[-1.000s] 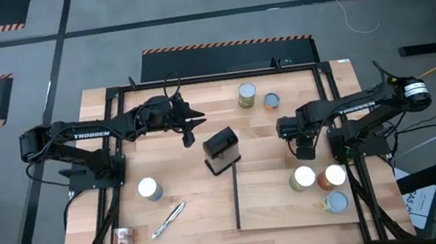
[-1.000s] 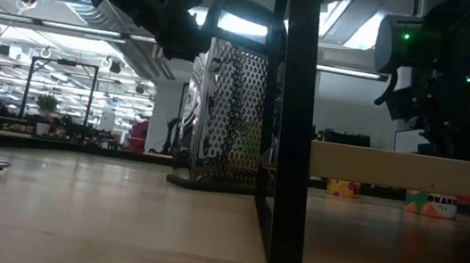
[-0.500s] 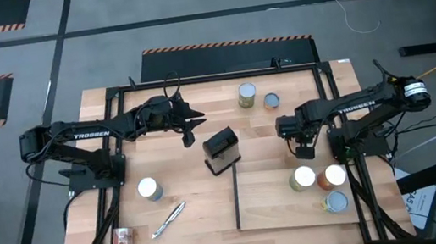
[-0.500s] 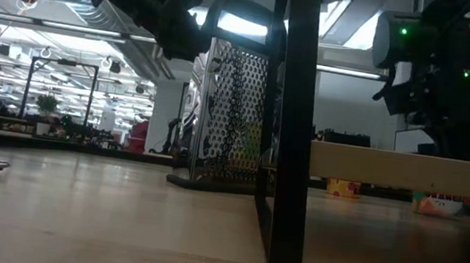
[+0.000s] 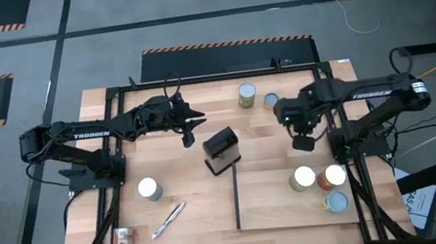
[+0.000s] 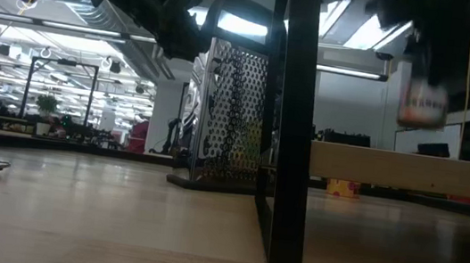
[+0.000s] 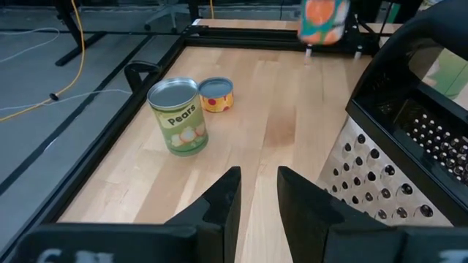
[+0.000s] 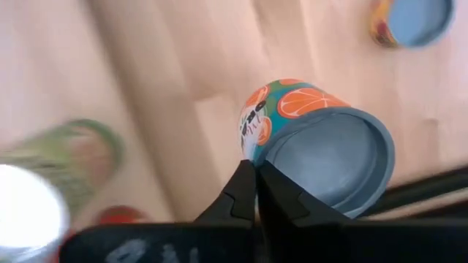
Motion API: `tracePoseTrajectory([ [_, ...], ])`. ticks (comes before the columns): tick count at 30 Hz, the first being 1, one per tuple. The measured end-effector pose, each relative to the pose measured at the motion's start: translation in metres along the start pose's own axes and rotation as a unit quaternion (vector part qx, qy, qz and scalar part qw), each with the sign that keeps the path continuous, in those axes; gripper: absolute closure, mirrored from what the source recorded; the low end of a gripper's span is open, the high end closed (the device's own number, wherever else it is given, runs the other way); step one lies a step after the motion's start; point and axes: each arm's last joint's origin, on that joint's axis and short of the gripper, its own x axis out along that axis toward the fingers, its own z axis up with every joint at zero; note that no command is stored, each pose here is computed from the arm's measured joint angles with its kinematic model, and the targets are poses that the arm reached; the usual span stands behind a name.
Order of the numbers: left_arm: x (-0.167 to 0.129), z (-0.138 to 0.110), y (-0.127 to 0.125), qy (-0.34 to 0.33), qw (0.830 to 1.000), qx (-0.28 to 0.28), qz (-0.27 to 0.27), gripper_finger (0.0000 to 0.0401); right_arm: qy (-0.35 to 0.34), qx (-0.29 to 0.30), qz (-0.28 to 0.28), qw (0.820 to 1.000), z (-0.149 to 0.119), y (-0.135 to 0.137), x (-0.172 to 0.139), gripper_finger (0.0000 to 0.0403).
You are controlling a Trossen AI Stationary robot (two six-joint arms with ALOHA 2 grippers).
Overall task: Pick and place cans onto a shelf
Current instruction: Put the small canned oranges on the shelf
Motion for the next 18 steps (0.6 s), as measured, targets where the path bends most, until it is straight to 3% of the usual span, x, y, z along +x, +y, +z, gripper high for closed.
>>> tracePoseTrajectory([
  [8, 0.000, 0.000, 0.000, 0.000, 1.000, 0.001, 0.000, 0.0317, -0.076, 0.036, 0.074, 0.994, -0.006, 0.036, -0.056, 0.0397],
  [18, 0.000, 0.000, 0.000, 0.000, 1.000, 0.001, 0.000, 0.0317, -0.109, 0.025, 0.166, 0.980, -0.034, 0.105, -0.063, 0.0395],
])
